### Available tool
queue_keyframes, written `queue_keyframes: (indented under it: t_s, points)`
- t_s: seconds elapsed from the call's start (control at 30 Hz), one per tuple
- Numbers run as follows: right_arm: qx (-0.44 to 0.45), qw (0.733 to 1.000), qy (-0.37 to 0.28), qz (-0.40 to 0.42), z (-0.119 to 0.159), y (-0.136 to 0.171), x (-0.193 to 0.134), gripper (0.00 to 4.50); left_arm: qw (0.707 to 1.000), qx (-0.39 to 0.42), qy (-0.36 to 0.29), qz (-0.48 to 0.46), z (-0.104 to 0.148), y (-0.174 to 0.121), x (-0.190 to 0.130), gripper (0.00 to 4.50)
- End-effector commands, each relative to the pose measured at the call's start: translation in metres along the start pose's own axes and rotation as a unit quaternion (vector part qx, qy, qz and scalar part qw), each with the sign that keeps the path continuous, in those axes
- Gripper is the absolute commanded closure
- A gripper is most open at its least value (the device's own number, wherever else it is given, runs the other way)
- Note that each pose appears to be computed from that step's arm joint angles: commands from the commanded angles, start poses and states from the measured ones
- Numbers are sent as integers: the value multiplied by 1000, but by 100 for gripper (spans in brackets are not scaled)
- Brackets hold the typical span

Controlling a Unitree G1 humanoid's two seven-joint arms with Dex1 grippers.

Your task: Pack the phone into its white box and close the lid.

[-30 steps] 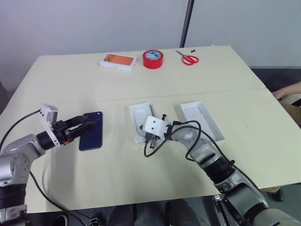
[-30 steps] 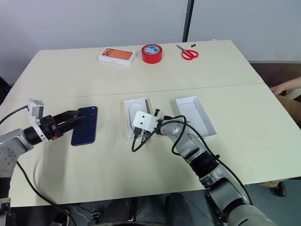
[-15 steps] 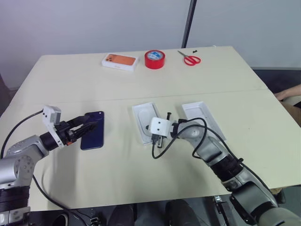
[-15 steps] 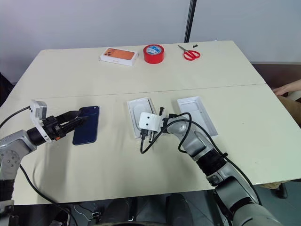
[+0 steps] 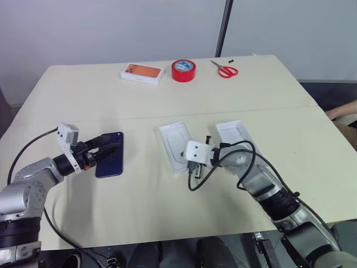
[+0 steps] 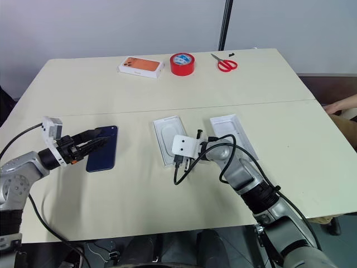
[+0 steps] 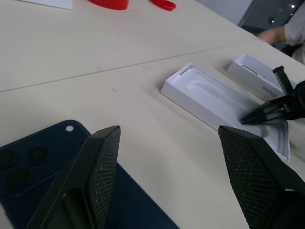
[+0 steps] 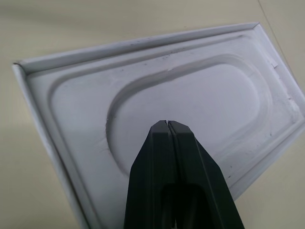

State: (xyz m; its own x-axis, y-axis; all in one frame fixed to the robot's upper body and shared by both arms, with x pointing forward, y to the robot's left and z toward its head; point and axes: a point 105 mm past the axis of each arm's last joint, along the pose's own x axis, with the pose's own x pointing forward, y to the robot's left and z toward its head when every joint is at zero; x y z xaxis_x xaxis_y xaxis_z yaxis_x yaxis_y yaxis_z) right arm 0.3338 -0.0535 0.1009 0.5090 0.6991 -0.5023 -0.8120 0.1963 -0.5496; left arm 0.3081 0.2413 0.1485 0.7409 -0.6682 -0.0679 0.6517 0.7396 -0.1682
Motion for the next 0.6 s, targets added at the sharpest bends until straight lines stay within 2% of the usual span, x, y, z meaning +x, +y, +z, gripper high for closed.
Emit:
queue_keyframes:
  t_s: [0.03, 0.2, 0.6]
  points:
    - [53, 998, -10, 39, 1, 18, 6, 446, 1000, 24, -18, -2, 13, -2, 2, 103]
    - [54, 997, -7, 58, 3, 26, 10, 446, 999, 26, -20, -3, 15, -1, 4, 103]
    - [143, 987, -72, 14, 44, -5, 23, 446, 1000, 16, -20, 12, 15, 4, 2, 103]
